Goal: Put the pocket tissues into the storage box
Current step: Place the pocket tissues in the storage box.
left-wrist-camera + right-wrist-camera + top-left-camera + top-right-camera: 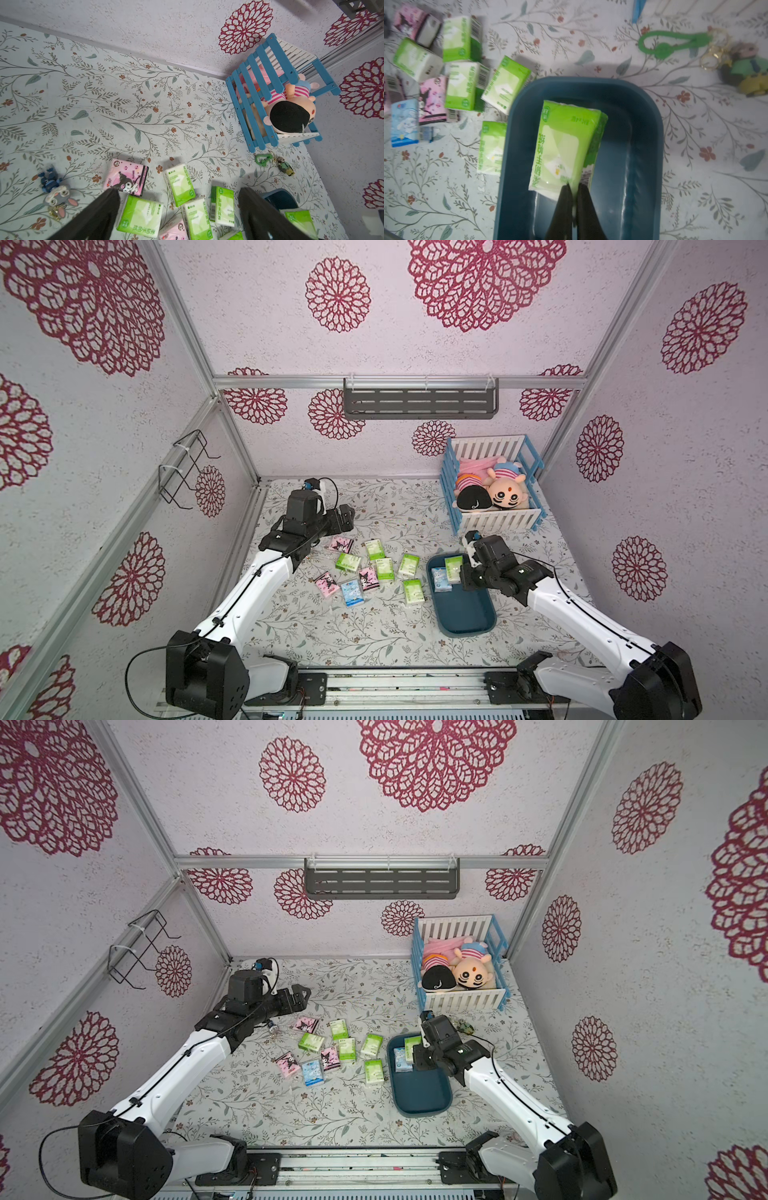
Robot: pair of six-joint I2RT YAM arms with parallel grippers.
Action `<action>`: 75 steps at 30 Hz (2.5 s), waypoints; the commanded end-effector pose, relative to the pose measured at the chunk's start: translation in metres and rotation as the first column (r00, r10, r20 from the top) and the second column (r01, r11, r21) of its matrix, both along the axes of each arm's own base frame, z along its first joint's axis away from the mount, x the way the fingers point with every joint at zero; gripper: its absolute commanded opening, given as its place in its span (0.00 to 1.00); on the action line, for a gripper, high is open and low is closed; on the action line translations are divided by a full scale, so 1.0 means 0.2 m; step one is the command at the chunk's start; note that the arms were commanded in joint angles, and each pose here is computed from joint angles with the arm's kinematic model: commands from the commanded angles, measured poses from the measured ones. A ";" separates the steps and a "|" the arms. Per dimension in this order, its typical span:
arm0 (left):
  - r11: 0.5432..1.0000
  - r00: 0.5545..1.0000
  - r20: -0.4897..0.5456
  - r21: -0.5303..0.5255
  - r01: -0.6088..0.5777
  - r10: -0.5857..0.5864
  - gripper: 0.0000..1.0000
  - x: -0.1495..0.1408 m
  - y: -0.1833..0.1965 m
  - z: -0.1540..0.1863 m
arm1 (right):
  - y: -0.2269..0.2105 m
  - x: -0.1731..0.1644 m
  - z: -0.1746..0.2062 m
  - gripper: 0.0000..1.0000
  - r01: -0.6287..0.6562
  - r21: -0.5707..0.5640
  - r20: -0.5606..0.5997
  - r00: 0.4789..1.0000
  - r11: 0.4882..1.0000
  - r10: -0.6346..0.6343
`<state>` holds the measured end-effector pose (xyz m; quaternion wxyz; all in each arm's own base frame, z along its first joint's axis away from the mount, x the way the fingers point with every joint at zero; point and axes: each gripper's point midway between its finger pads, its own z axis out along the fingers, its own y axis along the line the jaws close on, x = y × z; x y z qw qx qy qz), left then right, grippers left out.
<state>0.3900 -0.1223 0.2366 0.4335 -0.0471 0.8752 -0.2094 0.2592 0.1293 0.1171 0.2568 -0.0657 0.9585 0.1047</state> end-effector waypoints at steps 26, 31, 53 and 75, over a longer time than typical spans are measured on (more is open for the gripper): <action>0.999 0.999 0.041 0.044 -0.003 0.001 0.97 0.01 0.02 0.05 | -0.04 0.13 -0.02 0.00 0.655 0.562 -0.142 0.678 0.505 -0.721; 0.999 0.999 0.040 0.054 -0.002 0.000 0.97 0.01 0.02 0.04 | -0.03 0.14 -0.07 0.00 0.678 0.569 -0.174 0.652 0.465 -0.737; 0.996 0.999 0.040 0.092 -0.006 0.002 0.97 0.00 0.05 0.05 | 0.02 0.15 -0.03 0.54 0.597 0.530 -0.083 0.744 0.602 -0.664; 0.996 0.998 0.068 0.083 -0.009 0.003 0.97 0.01 0.05 0.13 | 0.14 0.22 -0.14 0.00 0.262 0.062 0.008 0.965 0.963 -0.263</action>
